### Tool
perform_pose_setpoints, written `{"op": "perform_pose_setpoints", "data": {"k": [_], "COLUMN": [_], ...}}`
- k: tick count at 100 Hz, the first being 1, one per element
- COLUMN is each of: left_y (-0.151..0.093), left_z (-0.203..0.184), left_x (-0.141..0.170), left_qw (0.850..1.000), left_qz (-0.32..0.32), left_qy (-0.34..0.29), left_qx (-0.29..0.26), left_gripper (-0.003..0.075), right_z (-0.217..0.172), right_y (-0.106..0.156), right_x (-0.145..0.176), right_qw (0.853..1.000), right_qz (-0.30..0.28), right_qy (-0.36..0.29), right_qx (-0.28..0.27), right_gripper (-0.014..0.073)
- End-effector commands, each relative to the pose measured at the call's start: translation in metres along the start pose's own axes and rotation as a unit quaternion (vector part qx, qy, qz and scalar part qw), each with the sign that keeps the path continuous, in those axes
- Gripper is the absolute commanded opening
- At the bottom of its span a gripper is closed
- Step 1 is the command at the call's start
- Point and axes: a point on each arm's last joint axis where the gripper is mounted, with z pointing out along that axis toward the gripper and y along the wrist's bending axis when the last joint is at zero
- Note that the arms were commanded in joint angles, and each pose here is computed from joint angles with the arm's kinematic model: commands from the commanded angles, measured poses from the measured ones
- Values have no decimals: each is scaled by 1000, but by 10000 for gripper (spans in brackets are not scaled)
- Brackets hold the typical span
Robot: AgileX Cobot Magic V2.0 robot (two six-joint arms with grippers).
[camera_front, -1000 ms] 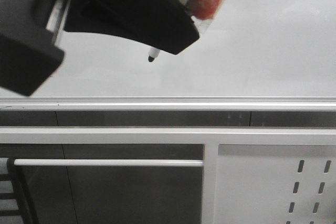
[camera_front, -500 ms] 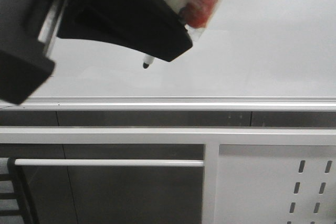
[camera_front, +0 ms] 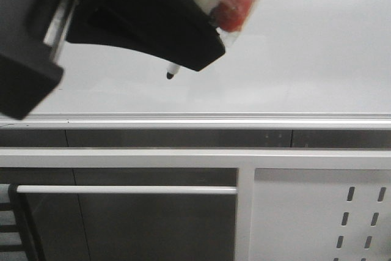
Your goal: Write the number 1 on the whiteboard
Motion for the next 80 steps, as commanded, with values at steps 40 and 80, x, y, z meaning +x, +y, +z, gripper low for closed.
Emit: {"op": "perform_pose_setpoints", "data": {"k": [40,80], "left_y": [8,8], "left_z": [-10,-11], "left_x": [-14,-15], "left_qw": [999,999], "left_qz": [0,0], "left_qy": [-45,-47], "left_qx": [-26,-27], "left_gripper": [-18,-18], "right_z": [6,11], "right_y": [1,0], "right_x": [-8,-4], "right_qw": [1000,999], "right_qz": [13,21], "right_qy": [-2,21], "right_qx": [-21,-33], "right_gripper": [302,-71]}}
